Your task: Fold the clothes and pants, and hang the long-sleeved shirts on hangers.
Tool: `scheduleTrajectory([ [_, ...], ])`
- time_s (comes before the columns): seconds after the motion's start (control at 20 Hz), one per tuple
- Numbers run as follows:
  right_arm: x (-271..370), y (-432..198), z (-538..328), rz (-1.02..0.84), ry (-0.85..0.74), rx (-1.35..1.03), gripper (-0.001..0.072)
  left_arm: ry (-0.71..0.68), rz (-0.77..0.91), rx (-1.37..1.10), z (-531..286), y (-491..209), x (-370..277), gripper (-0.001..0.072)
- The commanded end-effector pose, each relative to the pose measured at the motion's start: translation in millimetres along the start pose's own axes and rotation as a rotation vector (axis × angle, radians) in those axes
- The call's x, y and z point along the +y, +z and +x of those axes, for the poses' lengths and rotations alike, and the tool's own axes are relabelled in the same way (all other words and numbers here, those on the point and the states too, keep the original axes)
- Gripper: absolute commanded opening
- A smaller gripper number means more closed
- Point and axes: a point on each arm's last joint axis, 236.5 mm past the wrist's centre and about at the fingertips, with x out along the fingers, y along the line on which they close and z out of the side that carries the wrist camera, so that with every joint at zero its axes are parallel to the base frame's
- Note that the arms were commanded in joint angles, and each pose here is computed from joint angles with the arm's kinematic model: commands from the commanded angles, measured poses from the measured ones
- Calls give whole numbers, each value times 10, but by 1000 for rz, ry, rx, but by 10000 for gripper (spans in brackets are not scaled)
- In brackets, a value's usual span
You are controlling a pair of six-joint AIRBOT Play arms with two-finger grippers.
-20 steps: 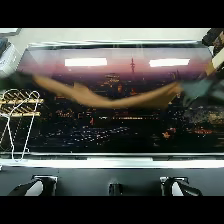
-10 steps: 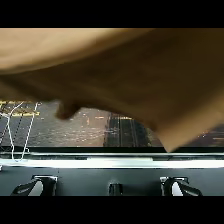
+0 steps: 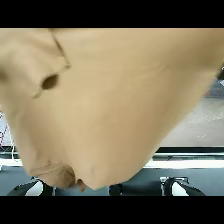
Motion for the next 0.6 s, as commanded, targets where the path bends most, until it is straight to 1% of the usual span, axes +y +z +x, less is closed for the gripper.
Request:
scheduleTrajectory([
  [0.0, -865, -993, 1044, 102, -45, 392, 31, -16, 16, 309, 1277, -1127, 402, 20],
  [0.15, -1725, -1590, 1832, 115, -209, 501, 31, 10, 6, 402, 2218, -1815, 778, 20],
  [0.3, -2349, -1788, 2417, 198, -284, 449, 31, 27, -50, 436, 2903, -2283, 1049, 21],
  [0.45, -2669, -1813, 2738, 232, -307, 368, 32, 4, -53, 494, 3248, -2588, 1121, 21],
  [0.55, -2723, -1923, 2764, 242, -313, 396, 32, -4, -54, 544, 3241, -2685, 1161, 21],
])
